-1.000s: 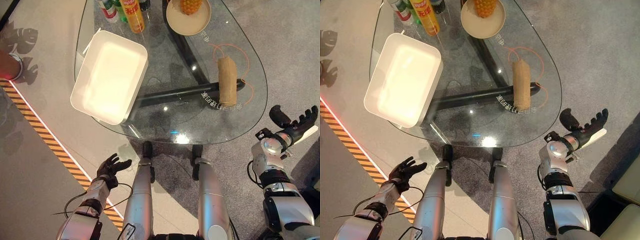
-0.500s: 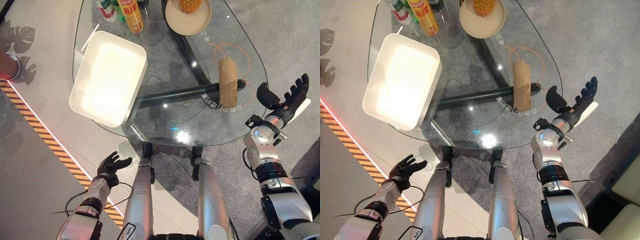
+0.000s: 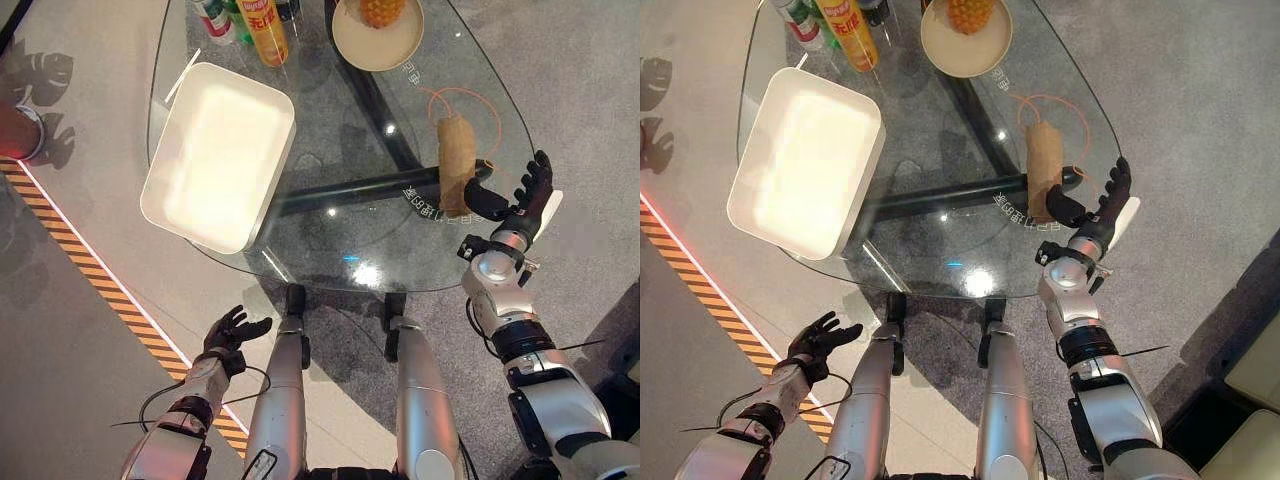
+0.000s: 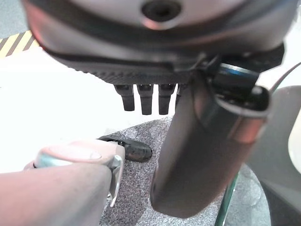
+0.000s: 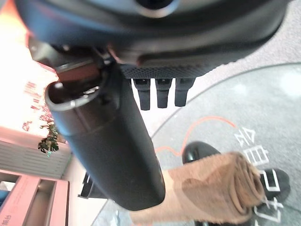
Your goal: Wipe the table with a cloth and put it in the basket.
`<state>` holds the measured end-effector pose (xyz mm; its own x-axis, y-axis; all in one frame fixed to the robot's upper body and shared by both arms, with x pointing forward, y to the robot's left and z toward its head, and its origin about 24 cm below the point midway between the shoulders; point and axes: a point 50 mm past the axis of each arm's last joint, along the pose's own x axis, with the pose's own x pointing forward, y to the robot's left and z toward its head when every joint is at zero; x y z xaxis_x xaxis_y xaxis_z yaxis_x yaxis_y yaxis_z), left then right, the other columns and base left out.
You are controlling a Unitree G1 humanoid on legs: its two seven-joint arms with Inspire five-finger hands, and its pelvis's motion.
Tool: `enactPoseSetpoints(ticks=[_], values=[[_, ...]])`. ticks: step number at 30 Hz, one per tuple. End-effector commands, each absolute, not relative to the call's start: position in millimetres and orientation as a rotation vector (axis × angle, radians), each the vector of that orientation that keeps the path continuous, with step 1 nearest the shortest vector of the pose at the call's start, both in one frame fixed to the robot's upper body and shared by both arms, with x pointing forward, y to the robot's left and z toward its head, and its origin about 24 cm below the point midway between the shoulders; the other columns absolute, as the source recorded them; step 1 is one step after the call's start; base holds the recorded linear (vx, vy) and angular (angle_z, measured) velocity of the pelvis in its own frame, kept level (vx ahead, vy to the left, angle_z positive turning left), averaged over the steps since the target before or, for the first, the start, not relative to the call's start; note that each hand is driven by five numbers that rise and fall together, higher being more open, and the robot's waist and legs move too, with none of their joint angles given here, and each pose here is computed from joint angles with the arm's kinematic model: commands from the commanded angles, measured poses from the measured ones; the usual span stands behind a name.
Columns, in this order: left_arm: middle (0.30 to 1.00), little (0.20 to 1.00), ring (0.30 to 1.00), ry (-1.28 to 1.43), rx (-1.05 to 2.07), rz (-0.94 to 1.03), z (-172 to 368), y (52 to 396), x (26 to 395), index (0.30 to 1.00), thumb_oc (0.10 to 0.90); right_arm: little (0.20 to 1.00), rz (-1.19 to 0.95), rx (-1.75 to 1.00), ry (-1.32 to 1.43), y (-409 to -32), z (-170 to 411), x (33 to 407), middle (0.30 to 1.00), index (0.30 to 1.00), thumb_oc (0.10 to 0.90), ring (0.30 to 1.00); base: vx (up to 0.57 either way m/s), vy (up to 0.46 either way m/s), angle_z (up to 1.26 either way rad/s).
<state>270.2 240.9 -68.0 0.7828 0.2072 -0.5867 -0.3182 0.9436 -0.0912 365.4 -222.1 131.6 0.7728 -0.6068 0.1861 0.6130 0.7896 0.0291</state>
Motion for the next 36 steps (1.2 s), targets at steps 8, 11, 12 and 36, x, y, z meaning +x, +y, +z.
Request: enactPoseSetpoints(ticks=[8, 11, 12, 36], values=[[0.9, 0.9, 0.9, 0.636, -0.17, 0.335, -76, 249, 258, 0.9, 0.8, 0.9, -0.611, -0.089, -0.307, -217, 169, 377, 0.9, 0.9, 0.8, 0.9, 0.0, 0.0, 0.0], [0.9, 0.9, 0.9, 0.636, -0.167, 0.328, -76, 246, 259, 0.9, 0.8, 0.9, -0.589, -0.117, -0.285, -214, 168, 380, 0.9, 0.9, 0.8, 0.9, 0.0, 0.0, 0.0], [0.9, 0.9, 0.9, 0.636, -0.167, 0.327, -76, 246, 258, 0.9, 0.8, 0.9, -0.584, -0.126, -0.281, -213, 167, 380, 0.9, 0.9, 0.8, 0.9, 0.0, 0.0, 0.0], [0.9, 0.9, 0.9, 0.644, -0.149, 0.294, -76, 239, 262, 0.9, 0.8, 0.9, -0.608, -0.304, -0.147, -214, 160, 394, 0.9, 0.9, 0.8, 0.9, 0.0, 0.0, 0.0]])
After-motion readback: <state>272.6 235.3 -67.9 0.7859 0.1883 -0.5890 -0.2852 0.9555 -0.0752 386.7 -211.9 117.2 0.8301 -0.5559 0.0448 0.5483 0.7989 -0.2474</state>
